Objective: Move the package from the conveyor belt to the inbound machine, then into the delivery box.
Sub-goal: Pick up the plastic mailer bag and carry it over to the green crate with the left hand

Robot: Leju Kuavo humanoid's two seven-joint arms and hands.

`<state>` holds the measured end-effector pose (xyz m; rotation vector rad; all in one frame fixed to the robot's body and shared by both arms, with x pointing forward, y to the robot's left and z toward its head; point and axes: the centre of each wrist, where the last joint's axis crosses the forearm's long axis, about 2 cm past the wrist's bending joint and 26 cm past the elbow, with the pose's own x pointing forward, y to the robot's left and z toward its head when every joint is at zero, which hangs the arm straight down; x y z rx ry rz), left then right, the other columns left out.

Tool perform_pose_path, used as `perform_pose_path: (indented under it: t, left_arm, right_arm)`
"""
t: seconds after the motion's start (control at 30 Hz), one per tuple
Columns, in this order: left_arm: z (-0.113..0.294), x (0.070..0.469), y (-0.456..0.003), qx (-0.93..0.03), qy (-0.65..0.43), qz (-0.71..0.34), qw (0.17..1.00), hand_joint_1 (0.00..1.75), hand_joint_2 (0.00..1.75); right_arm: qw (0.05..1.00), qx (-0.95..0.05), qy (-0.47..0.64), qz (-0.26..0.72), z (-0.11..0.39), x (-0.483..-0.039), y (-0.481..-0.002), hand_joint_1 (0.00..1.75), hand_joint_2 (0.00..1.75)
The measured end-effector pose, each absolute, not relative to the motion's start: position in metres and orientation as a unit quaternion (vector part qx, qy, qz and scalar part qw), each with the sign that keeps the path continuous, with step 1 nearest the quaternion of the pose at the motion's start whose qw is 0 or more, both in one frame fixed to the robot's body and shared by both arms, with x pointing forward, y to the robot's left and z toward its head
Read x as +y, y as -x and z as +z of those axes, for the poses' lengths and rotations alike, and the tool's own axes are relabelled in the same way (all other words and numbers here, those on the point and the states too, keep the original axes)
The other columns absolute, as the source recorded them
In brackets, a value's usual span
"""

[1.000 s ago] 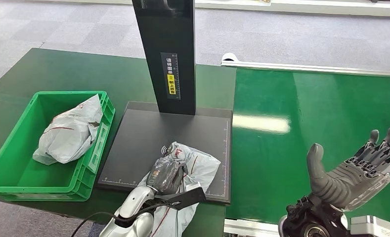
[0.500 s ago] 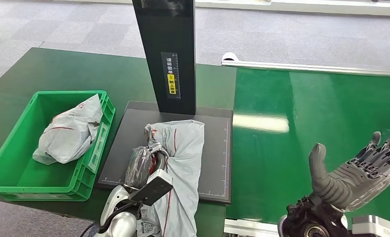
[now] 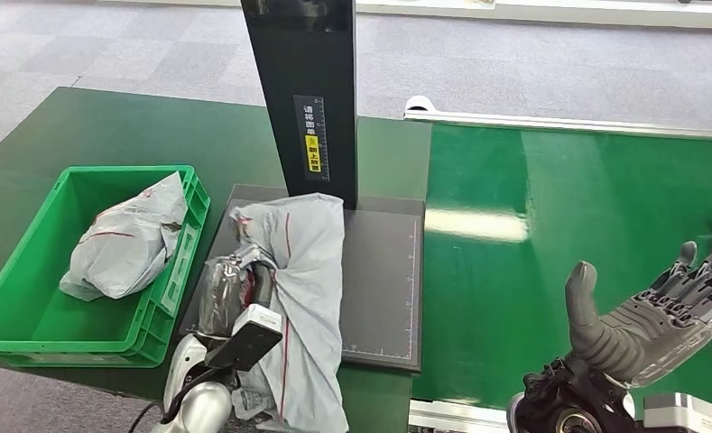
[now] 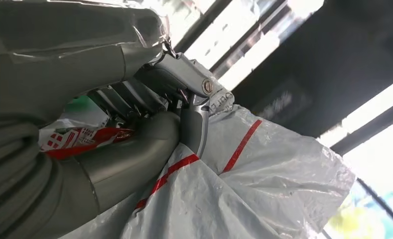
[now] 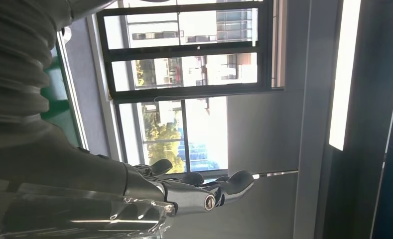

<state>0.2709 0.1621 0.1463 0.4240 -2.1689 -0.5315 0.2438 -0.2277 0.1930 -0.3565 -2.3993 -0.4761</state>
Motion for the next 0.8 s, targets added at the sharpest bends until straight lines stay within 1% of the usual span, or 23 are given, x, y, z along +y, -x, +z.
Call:
perform_pose_path:
  t: [0.17, 0.37, 0.57, 0.67, 0.8]
  left_arm:
    - [0.187, 0.193, -0.303, -0.881, -0.232, -0.183, 0.37, 1.75, 1.75]
    - [0.222, 0.225, -0.332, -0.889, -0.27, -0.142, 0.343, 1.75, 1.75]
    - [0.27, 0.283, -0.38, -0.867, -0.357, -0.073, 0.341, 1.75, 1.75]
    - [0.272, 0.317, -0.392, -0.84, -0.403, -0.031, 0.361, 1.75, 1.75]
    - [0.258, 0.357, -0.395, -0.803, -0.447, 0.003, 0.393, 1.75, 1.75]
  right_arm:
    - [0.326, -0.919, 0.134, -0.179, 0.192, -0.226, -0.244, 0.0, 1.75]
    - [0.328, -0.917, 0.132, -0.184, 0.19, -0.224, -0.244, 0.0, 1.75]
    - [0.329, -0.914, 0.133, -0.195, 0.188, -0.223, -0.244, 0.0, 1.75]
    - [0.332, -0.912, 0.134, -0.197, 0.188, -0.223, -0.243, 0.0, 1.75]
    - [0.338, -0.909, 0.136, -0.201, 0.187, -0.223, -0.243, 0.0, 1.75]
